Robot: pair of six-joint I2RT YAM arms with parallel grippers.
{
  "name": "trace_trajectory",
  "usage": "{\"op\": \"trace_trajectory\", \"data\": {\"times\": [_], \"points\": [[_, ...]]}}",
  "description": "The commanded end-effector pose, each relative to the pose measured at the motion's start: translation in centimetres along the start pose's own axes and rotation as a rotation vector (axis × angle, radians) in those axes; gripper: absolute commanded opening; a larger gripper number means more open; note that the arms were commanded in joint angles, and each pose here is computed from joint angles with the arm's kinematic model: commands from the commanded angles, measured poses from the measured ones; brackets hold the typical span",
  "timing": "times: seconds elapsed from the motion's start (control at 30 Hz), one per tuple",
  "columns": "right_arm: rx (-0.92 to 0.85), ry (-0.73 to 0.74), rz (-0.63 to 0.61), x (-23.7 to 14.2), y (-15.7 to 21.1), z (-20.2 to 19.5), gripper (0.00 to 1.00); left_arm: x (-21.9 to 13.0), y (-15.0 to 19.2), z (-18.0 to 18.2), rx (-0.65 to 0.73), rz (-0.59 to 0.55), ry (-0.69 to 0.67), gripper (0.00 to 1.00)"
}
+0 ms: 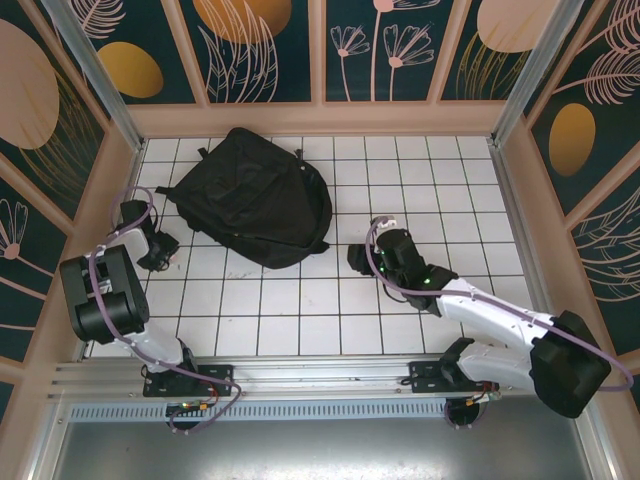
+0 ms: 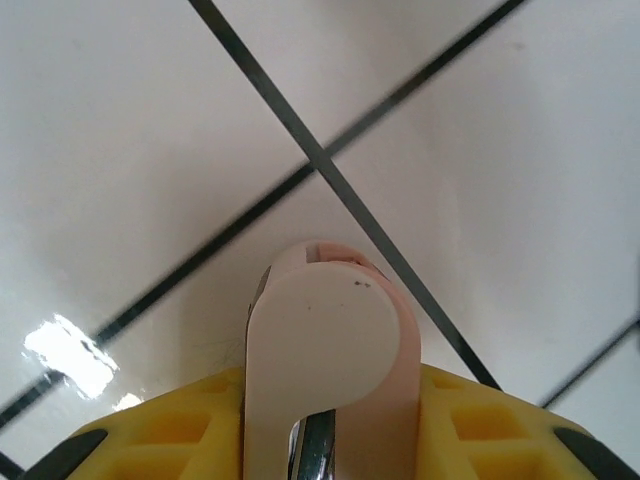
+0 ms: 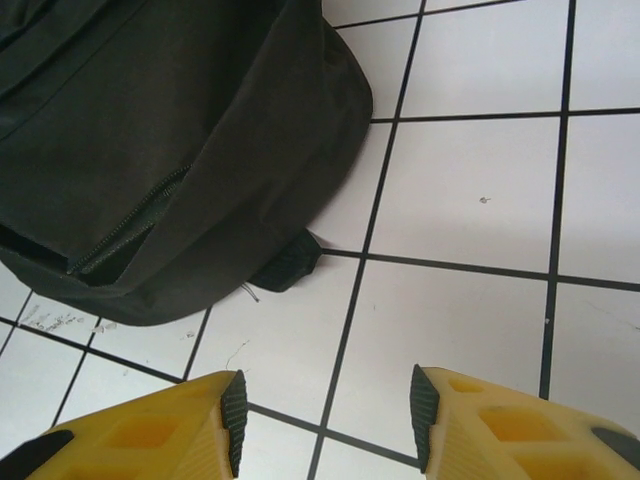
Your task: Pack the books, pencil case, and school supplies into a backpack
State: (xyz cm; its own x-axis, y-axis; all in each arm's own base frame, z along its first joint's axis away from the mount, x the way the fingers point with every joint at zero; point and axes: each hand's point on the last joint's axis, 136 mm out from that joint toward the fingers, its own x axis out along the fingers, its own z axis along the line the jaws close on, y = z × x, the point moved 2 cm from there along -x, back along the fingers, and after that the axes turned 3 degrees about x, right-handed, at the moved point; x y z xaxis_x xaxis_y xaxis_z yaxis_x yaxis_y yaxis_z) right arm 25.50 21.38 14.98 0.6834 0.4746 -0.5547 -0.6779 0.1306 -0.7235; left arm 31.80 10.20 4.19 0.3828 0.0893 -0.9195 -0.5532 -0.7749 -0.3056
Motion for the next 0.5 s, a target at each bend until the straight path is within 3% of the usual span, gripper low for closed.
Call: {"op": "trace_trajectory", "data": {"times": [0.0, 0.3, 0.47], "points": [[-0.007, -0.004, -0.023, -0.2, -2.1, 1.1, 0.5, -2.2, 0.4, -1.7, -0.05, -0.016, 0.132, 0.32], [-0.015, 0.018, 0.07, 3.0, -5.9, 4.5, 0.5, -9.0, 3.6, -3.9, -0.018, -0.05, 0.369, 0.32], [0.033, -0.006, 0.252, 8.3, -7.3, 6.3, 0.5, -11.8, 6.6, -5.4, 0.085, -0.044, 0.48, 0.32]]}}
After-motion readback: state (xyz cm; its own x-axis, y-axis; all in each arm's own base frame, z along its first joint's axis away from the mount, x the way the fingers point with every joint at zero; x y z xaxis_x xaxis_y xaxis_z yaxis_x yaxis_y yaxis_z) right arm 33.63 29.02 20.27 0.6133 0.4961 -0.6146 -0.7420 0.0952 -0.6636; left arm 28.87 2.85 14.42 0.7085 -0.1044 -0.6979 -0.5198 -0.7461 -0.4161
